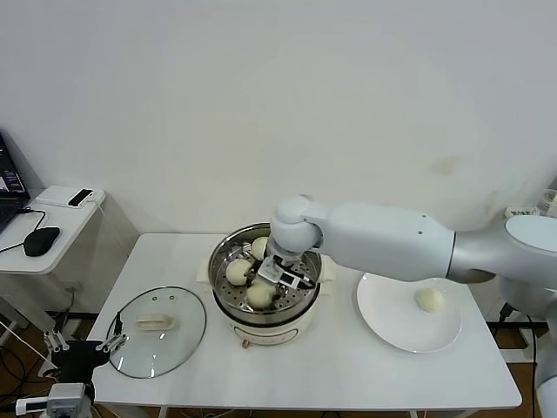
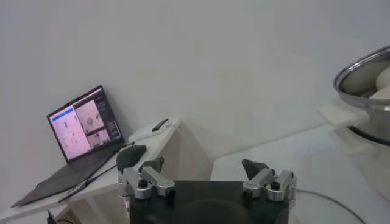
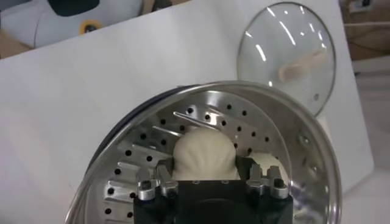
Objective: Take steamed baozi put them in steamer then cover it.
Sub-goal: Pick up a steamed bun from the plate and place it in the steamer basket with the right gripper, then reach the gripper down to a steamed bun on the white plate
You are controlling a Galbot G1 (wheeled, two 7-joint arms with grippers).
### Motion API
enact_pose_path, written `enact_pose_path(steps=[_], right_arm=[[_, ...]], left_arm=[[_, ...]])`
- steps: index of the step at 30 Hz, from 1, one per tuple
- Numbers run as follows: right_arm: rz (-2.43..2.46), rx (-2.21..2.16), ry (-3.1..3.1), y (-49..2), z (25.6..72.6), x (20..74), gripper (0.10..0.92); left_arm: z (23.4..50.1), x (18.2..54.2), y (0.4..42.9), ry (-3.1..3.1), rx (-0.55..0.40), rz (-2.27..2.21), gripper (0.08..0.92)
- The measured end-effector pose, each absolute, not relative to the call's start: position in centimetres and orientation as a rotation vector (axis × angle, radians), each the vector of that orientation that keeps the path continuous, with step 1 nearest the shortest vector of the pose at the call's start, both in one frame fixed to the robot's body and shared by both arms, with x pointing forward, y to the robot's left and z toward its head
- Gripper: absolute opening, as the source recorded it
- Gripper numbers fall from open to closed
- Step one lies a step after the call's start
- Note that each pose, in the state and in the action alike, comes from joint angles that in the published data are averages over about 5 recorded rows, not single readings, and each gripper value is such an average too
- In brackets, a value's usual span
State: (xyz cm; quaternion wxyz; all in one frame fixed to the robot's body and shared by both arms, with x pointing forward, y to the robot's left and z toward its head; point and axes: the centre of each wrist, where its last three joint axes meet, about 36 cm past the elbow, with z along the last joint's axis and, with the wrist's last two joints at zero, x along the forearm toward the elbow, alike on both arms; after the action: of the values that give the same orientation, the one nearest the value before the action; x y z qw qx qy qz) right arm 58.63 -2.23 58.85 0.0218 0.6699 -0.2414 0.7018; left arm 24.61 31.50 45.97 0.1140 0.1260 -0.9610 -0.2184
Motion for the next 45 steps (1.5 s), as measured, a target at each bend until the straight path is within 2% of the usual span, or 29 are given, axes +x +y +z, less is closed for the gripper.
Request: enact_pose_path(steps=[5,8,19,25,32,40,45], right_arm=[[2.192,2.091,-0.744,-2.4,59.1,58.5,0.780],[2.201,2.082,-0.760,-2.7,59.9,58.7,0.816],[2.090,1.929,-1.023,-6.9,64.3,61.4,0.823],[1.939,1.724,-1.254,-12.1,66.8,62.8,0.823],[1.781,1.484,-1.397,-20.4,67.0,63.0,0.823],[1.622,1.263,-1.454,-31.0,63.6,62.1,0.823],[1.546,1.195,-1.443,-35.8,60.6,61.0,0.823]], left_arm=[[45.9,24.7,31.6,-2.817,0.373,-0.640,0.823],[45.9,24.7,31.6,-2.817,0.372,-0.642,0.823],[46.0,24.9,31.8,-2.816,0.363,-0.663,0.823],[46.1,25.1,31.7,-2.819,0.347,-0.670,0.823],[46.2,25.4,31.5,-2.827,0.323,-0.674,0.823],[46.3,25.7,31.3,-2.828,0.299,-0.669,0.823],[46.2,25.7,31.1,-2.828,0.294,-0.660,0.823]])
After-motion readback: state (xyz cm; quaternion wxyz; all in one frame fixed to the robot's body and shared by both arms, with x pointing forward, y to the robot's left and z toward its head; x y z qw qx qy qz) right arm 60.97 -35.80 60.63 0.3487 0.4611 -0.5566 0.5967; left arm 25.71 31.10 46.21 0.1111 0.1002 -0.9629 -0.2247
